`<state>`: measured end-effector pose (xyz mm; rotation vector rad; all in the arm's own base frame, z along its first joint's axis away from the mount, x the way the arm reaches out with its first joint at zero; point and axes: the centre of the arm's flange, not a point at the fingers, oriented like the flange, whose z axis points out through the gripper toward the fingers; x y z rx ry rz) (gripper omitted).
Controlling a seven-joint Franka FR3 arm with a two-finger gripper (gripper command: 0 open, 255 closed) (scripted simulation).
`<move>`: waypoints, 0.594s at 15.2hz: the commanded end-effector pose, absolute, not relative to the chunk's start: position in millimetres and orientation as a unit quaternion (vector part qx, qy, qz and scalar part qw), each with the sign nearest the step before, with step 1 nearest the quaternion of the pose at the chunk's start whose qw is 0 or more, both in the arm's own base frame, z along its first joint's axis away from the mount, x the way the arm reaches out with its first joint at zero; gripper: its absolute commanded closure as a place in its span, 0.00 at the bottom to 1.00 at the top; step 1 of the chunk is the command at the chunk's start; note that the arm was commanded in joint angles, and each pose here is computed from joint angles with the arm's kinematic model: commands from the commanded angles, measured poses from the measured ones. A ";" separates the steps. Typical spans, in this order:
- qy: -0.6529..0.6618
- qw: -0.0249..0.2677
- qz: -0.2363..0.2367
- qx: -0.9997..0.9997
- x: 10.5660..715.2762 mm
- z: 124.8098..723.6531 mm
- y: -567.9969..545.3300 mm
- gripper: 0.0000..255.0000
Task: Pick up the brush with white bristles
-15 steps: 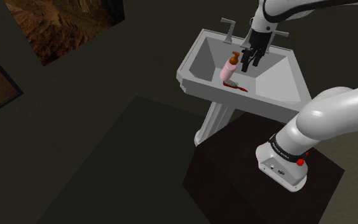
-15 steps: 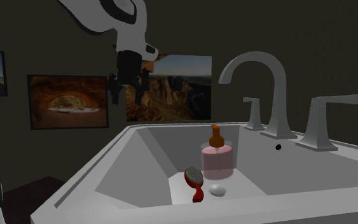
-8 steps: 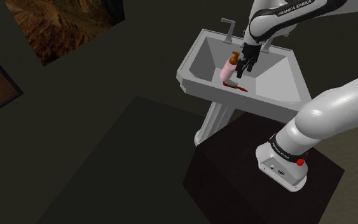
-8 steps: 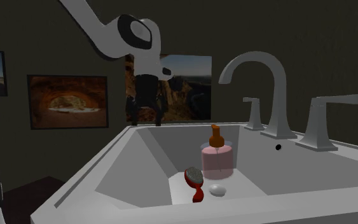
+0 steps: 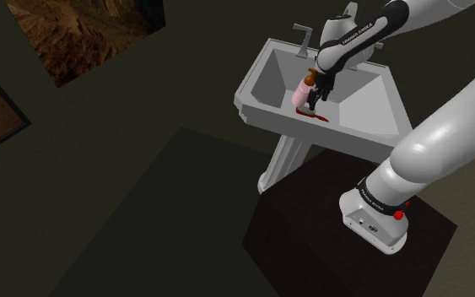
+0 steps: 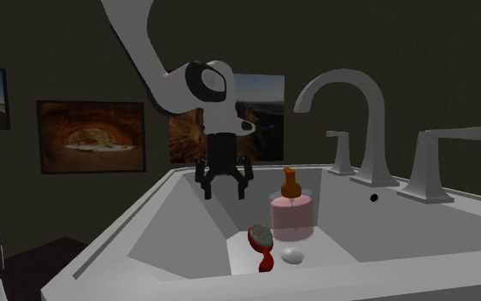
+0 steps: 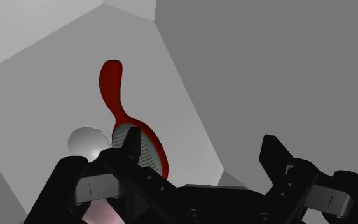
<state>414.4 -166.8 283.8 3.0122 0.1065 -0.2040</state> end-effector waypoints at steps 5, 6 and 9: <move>0.043 0.086 -0.065 0.993 445.7 228.4 -207.3 0.00; 0.044 0.090 -0.064 0.993 450.6 219.3 -214.3 0.00; 0.047 0.100 -0.063 0.992 462.0 199.1 -230.3 0.00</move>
